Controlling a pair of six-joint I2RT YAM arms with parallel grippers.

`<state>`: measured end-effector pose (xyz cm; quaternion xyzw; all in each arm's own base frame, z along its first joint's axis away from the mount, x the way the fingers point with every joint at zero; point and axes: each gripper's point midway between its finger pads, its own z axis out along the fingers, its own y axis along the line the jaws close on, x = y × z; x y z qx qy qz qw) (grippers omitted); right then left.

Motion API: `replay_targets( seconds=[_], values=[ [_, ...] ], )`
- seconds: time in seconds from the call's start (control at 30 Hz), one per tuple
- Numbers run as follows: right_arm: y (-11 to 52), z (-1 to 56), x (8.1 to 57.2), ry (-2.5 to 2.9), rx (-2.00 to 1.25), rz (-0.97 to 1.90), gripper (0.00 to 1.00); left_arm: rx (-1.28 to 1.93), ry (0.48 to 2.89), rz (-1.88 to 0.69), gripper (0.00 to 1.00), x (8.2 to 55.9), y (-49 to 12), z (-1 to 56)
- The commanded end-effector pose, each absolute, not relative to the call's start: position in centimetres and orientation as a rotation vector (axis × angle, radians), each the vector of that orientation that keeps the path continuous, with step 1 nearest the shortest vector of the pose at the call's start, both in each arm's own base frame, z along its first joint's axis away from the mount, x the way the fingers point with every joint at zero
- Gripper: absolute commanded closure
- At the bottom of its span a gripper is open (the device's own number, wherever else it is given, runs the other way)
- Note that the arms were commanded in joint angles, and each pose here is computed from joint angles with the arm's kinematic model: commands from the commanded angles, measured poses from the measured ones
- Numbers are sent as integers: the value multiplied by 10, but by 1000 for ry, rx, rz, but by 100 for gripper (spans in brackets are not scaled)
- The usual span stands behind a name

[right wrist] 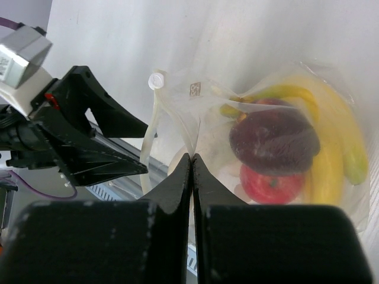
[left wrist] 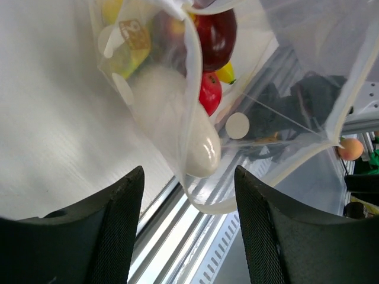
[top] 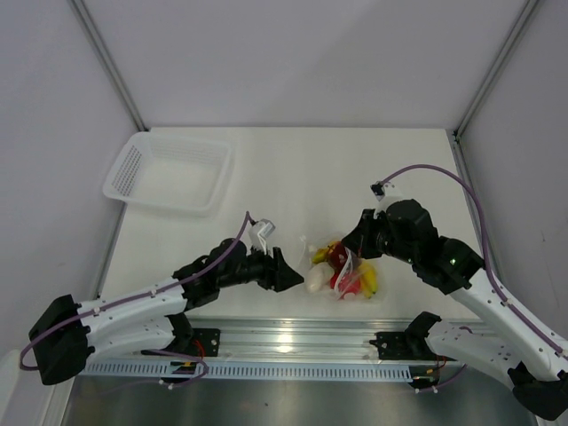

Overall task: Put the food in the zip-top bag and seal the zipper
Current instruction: Adjust the zipper food storage bag at the center of the board.

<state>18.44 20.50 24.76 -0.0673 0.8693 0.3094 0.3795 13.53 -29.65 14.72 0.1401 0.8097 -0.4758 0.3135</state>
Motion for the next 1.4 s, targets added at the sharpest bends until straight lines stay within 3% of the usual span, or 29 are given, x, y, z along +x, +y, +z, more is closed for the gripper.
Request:
replay_targets(
  seconds=[0.0,0.2,0.3,0.33,0.4,0.87,0.97,1.17,1.37],
  values=[
    [202,265,186,2179,-159,794,100,406,2106,-1300,37,136,-309,162],
    [197,263,188,2181,-139,762,100,440,2141,-1322,52,134,-318,159],
    [194,263,187,2184,-136,752,100,488,2159,-1366,73,129,-328,157],
    [193,263,187,2183,-135,748,100,501,2158,-1378,88,128,-330,158],
    [190,263,186,2185,-131,738,100,529,2126,-1421,100,126,-337,171],
    [170,307,182,2106,-130,690,100,619,1815,-1578,99,117,-342,315],
    [174,308,179,2094,-133,732,100,569,1856,-1554,100,119,-336,300],
    [192,256,179,2188,-131,782,100,434,2136,-1421,99,122,-320,205],
    [200,245,188,2202,-147,769,100,441,2154,-1343,99,133,-317,202]
  ],
)
